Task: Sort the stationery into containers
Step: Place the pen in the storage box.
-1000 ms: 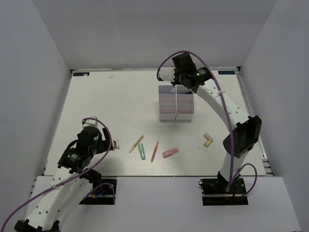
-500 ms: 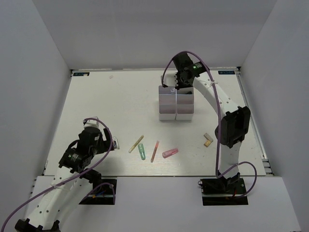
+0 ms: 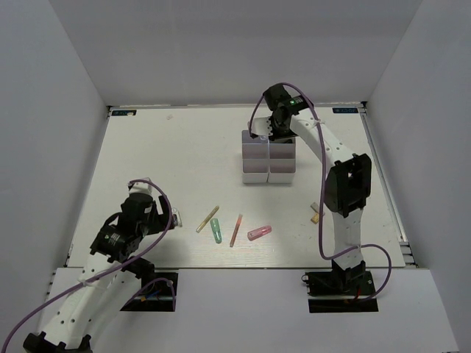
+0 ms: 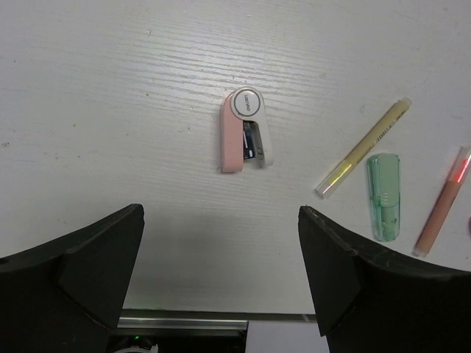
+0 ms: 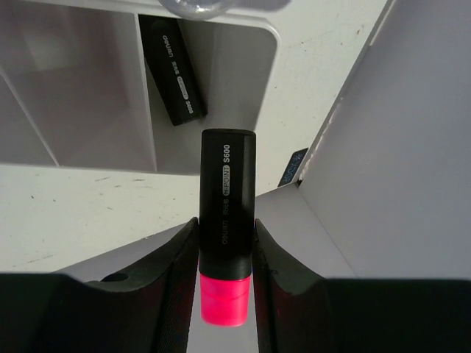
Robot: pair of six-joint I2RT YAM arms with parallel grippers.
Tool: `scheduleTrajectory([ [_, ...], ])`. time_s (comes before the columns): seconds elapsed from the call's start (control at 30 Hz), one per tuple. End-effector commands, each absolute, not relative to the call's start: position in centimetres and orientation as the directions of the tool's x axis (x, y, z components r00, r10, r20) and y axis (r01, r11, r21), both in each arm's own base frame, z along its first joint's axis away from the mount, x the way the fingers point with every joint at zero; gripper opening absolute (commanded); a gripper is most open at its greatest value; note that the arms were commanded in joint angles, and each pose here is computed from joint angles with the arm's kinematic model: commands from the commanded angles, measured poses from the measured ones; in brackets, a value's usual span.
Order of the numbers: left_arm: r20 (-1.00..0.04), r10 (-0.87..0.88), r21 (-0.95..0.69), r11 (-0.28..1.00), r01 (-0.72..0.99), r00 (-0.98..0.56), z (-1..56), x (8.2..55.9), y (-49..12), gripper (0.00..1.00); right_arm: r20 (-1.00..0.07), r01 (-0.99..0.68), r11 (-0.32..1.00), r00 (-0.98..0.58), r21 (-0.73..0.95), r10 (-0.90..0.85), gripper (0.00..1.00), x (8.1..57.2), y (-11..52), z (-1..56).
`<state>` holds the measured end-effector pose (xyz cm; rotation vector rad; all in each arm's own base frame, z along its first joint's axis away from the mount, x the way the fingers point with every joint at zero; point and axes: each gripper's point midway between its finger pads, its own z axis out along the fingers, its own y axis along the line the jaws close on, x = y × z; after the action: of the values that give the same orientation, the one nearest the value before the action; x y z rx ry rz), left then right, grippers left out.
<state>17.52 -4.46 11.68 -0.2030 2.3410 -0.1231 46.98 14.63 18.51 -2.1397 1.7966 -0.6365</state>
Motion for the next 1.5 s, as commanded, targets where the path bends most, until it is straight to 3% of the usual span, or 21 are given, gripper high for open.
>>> scheduleTrajectory([
  [0.0, -0.694, -0.188, -0.157, 0.982, -0.109, -0.695, 11.3, 17.6, -4.5, 0.96, 0.247, -0.81, -0.45, 0.381, -0.375, -0.891, 0.0, 46.9, 14.9, 19.1],
  [0.8, -0.677, -0.221, -0.197, 0.973, -0.116, -0.702, 10.9, 17.6, -4.7, 0.96, 0.159, -0.824, -0.43, 0.4, -0.37, -0.903, 0.0, 47.4, 17.3, 15.8],
  [0.83, -0.677, -0.221, -0.201, 0.973, -0.112, -0.702, 10.9, 17.7, -4.8, 0.96, 0.159, -0.826, -0.429, 0.399, -0.365, -0.903, 0.02, 47.2, 17.2, 15.7],
  [0.87, -0.676, -0.222, -0.2, 0.973, -0.115, -0.702, 10.8, 17.7, -4.8, 0.96, 0.155, -0.828, -0.427, 0.398, -0.364, -0.904, 0.13, 47.2, 17.2, 15.7],
  [0.97, -0.675, -0.226, -0.205, 0.972, -0.116, -0.702, 10.9, 17.7, -4.8, 0.96, 0.139, -0.832, -0.419, 0.396, -0.365, -0.908, 0.27, 47.0, 17.3, 15.7],
  [1.47, -0.665, -0.23, -0.206, 0.971, -0.121, -0.711, 10.6, 17.6, -4.8, 0.96, 0.119, -0.829, -0.402, 0.388, -0.389, -0.914, 0.49, 46.6, 17.3, 16.7],
])
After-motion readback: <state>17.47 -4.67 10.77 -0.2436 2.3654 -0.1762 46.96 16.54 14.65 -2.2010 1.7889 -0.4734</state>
